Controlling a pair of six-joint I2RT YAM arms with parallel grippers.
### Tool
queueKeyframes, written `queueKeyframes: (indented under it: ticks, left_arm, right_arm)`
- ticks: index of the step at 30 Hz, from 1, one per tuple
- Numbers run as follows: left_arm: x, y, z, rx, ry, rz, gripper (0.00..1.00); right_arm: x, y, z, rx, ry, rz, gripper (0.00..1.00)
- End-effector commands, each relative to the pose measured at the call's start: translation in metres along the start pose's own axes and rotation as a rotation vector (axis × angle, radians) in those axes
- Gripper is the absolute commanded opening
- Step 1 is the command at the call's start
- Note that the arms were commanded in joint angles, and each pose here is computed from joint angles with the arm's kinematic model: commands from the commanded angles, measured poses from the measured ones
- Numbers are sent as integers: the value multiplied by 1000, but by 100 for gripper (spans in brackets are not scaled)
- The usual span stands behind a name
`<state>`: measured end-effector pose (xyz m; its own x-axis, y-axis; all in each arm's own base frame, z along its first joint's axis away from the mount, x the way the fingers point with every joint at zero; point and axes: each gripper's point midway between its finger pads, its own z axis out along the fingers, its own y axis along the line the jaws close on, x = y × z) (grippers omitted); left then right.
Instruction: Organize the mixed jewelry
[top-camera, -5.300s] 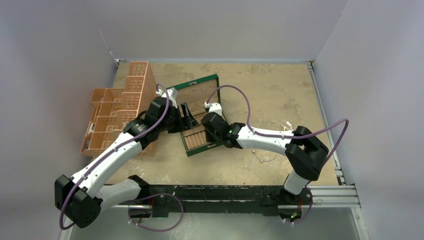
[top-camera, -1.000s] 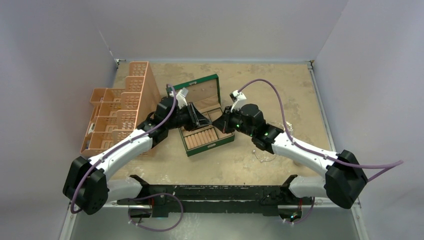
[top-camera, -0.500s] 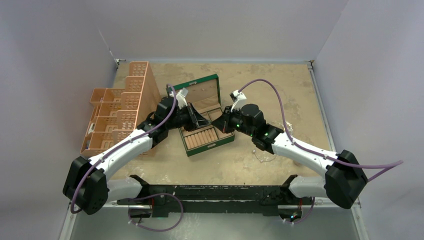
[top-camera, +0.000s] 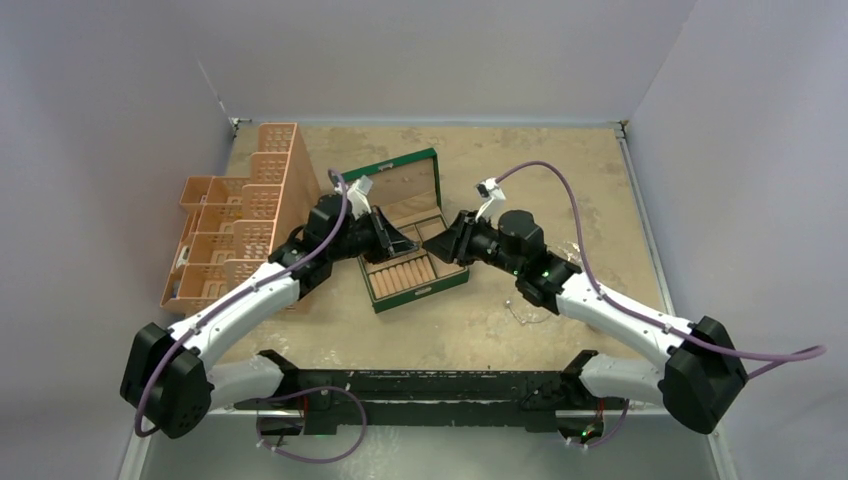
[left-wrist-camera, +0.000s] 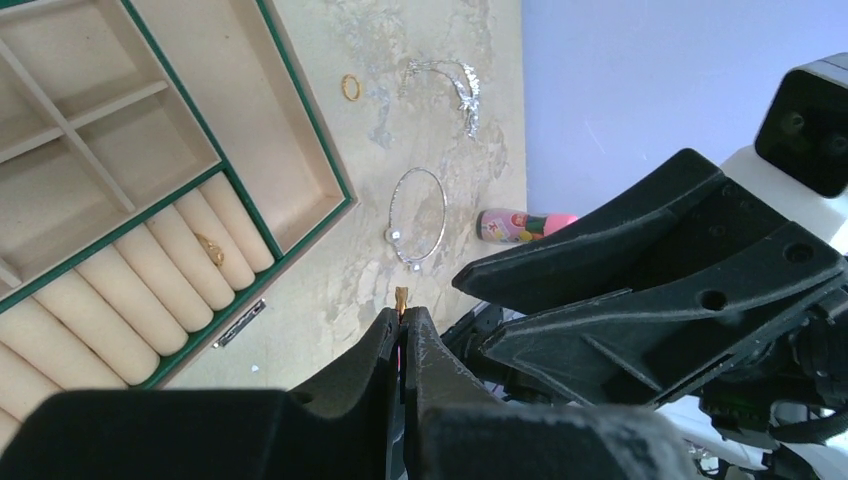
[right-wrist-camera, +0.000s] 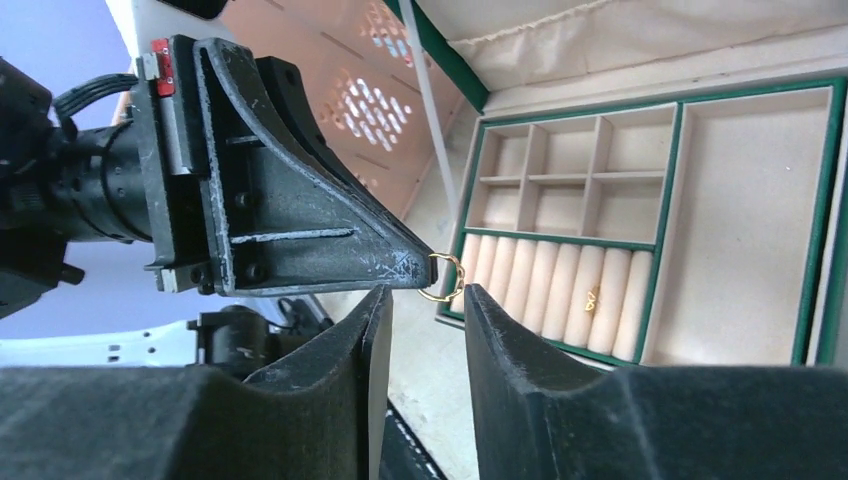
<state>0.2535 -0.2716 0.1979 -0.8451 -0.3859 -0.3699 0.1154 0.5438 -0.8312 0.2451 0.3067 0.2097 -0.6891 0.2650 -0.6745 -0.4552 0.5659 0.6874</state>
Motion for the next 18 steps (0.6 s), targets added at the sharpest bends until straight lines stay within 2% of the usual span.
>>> queueKeyframes:
  ticks: [1, 4, 8, 13, 14, 16, 18]
  left_arm:
    - [-12, -31, -16, 98, -58, 74, 0]
    - [-15, -51, -29, 163, -69, 89, 0]
    - [-16, -79, -49, 258, -66, 174, 0]
    - [-9, -81, -63, 303, -37, 229, 0]
    - [-6, -83, -66, 326, -18, 234, 0]
    - [-3, -87, -71, 364, 28, 237, 0]
    - [-3, -92, -79, 415, 60, 242, 0]
  right_arm:
    - [-20, 37, -13, -153, -68, 80, 40]
    - [-31, 47, -22, -200, -119, 137, 53]
    - [-46, 61, -26, -275, -158, 203, 55]
    - [-55, 89, -31, -405, -151, 169, 57]
    - [-56, 93, -31, -417, -139, 154, 60]
    - [-56, 99, -32, -443, -128, 121, 72]
    - [-54, 108, -39, -507, -129, 108, 77]
